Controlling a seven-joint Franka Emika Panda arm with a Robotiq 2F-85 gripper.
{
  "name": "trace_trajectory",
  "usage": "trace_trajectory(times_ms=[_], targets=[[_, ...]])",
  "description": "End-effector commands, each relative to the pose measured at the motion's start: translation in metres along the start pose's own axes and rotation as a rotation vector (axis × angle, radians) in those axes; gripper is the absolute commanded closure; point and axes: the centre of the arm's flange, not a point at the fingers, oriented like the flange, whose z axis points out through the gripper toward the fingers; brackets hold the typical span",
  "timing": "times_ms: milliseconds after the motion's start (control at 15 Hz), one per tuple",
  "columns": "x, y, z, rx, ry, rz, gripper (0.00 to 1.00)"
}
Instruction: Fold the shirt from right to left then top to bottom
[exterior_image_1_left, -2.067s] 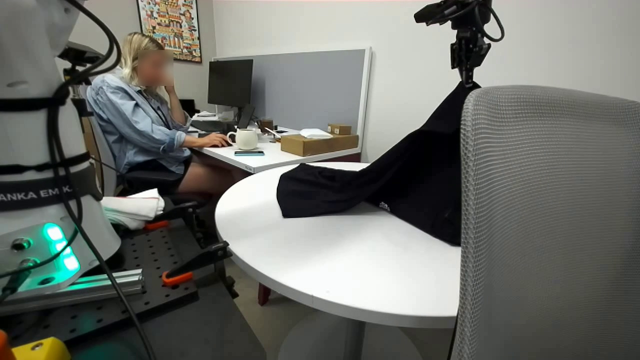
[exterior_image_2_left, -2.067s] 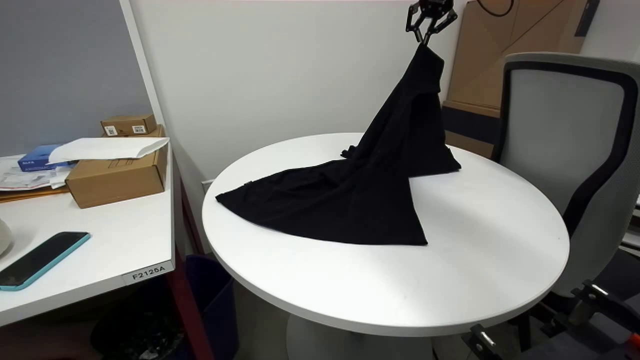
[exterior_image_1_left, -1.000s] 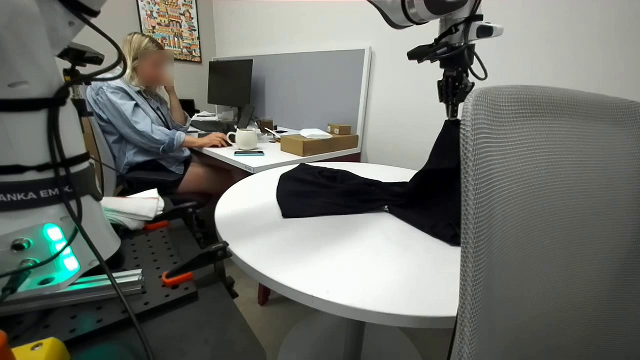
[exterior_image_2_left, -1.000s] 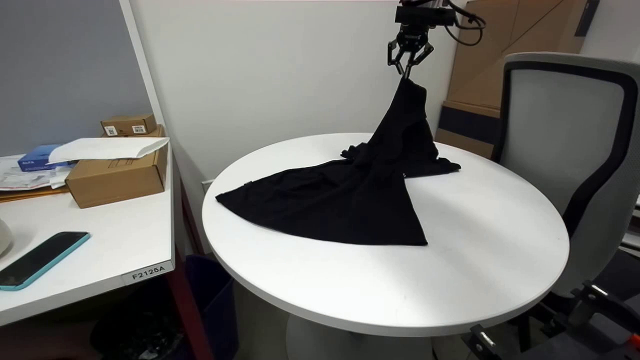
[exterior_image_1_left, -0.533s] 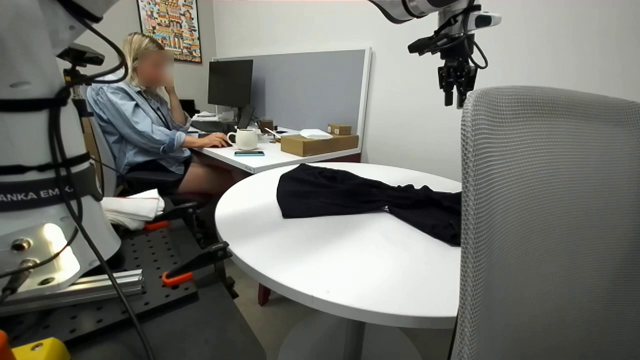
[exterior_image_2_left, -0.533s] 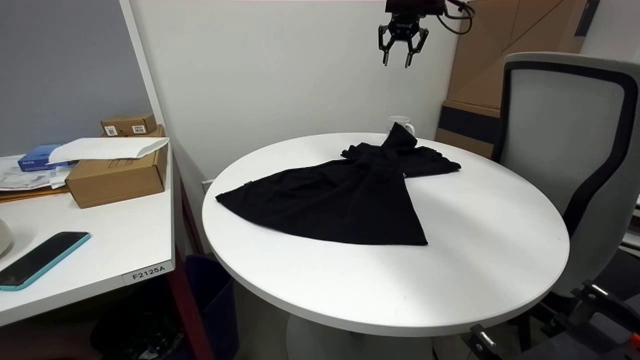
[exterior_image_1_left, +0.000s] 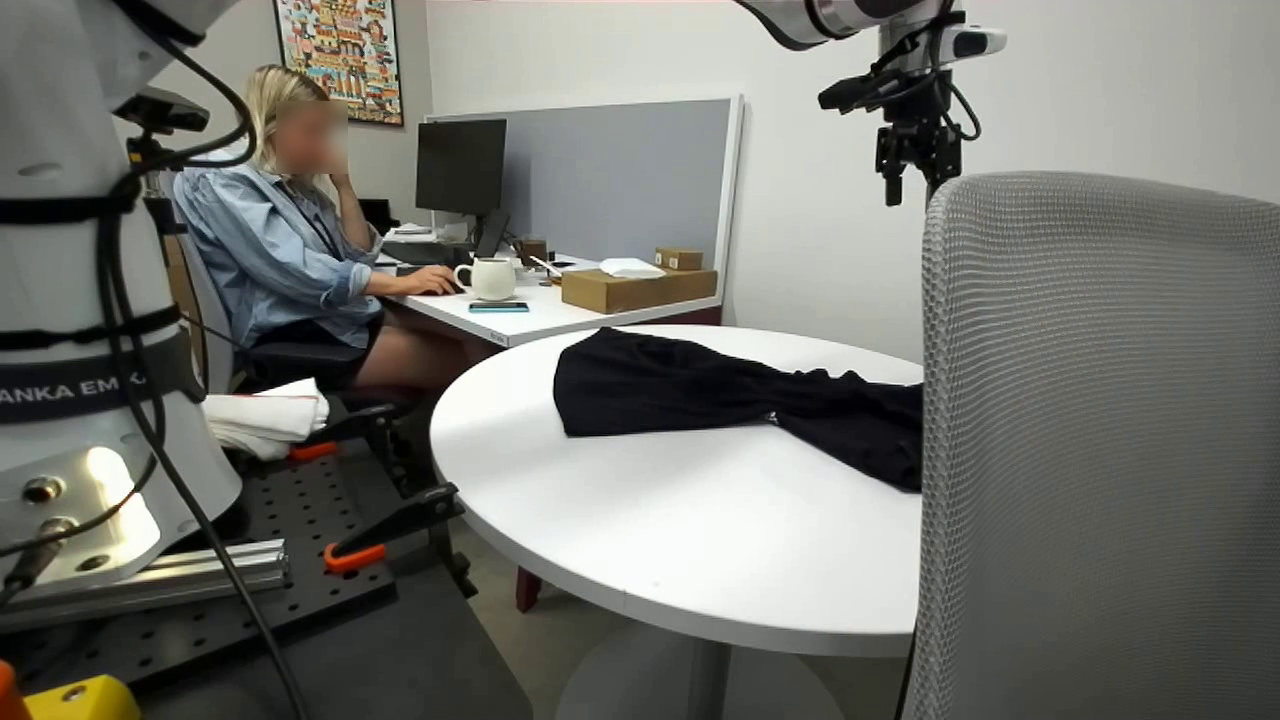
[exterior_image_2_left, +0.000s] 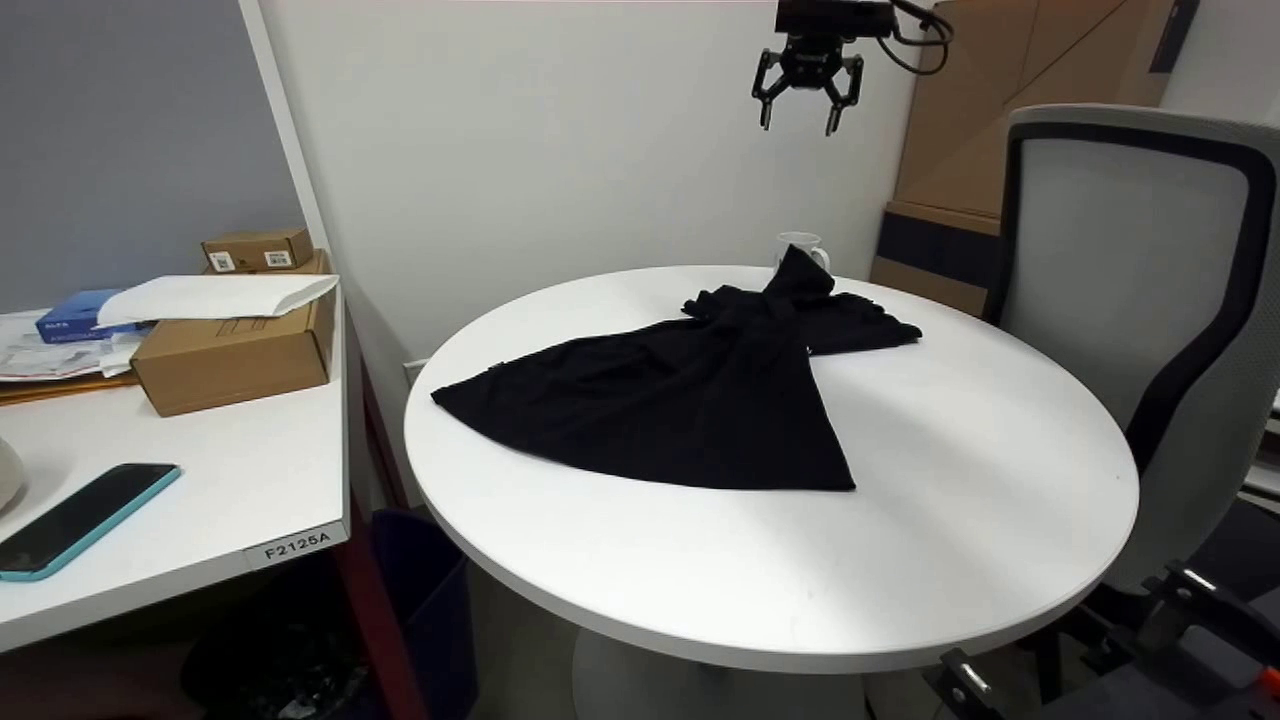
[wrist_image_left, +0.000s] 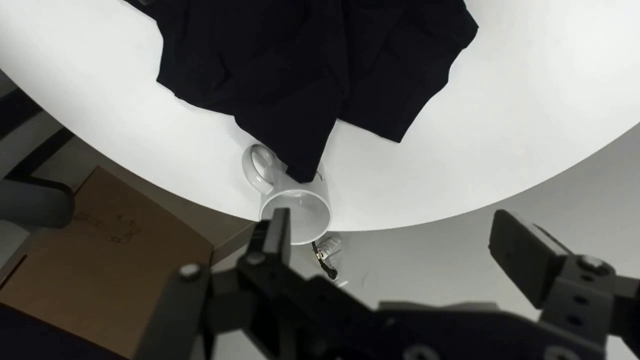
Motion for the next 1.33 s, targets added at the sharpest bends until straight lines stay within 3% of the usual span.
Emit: trace_trajectory(times_ms=[0,400,867,1267], targets=[[-0.05,0.029,0.022,0.006,-0.037,-0.031,0.0],[-0.114,0.049,0.078,0.011,-0.102,-0.052,0.0],[-0.176,0.052,0.087,0.069,-0.13,-0.008,0.0],[-0.243,0.06,0.086,0.06,-0.099,-0.024,0.0]])
